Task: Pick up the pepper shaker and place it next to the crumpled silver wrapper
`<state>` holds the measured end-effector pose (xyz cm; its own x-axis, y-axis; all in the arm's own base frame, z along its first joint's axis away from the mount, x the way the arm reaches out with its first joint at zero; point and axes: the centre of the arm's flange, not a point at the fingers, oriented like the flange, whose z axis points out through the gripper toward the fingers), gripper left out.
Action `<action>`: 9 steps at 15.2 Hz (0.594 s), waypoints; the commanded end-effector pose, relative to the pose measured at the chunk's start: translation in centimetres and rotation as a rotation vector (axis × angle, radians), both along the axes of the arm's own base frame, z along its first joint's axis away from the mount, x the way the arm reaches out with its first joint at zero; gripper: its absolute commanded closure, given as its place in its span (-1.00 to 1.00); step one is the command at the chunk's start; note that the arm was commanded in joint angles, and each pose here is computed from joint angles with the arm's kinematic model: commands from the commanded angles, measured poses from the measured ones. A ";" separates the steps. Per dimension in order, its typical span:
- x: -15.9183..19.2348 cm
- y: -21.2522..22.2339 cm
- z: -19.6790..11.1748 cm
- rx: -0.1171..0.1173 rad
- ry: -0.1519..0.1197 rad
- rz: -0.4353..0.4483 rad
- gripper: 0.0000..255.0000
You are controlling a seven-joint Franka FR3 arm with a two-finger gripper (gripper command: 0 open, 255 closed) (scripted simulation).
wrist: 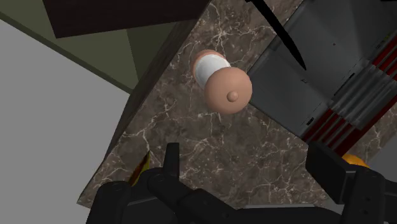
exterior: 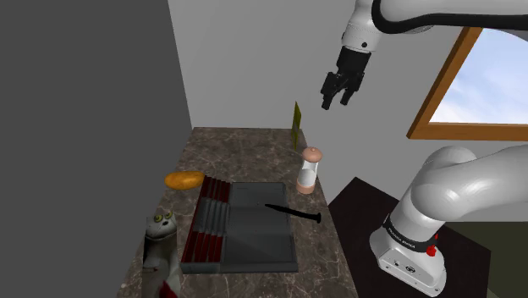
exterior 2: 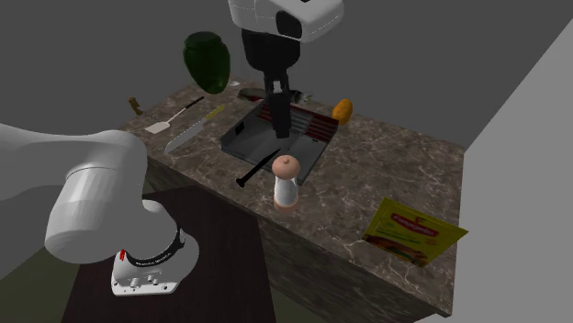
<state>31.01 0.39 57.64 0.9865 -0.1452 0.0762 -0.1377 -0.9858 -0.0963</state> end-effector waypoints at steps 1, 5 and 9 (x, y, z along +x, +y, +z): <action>0.0 0.0 0.0 0.000 0.000 0.000 -1.00; 0.8 0.9 -5.1 0.010 0.033 0.043 -1.00; 1.4 1.8 -10.3 0.021 0.065 0.086 -1.00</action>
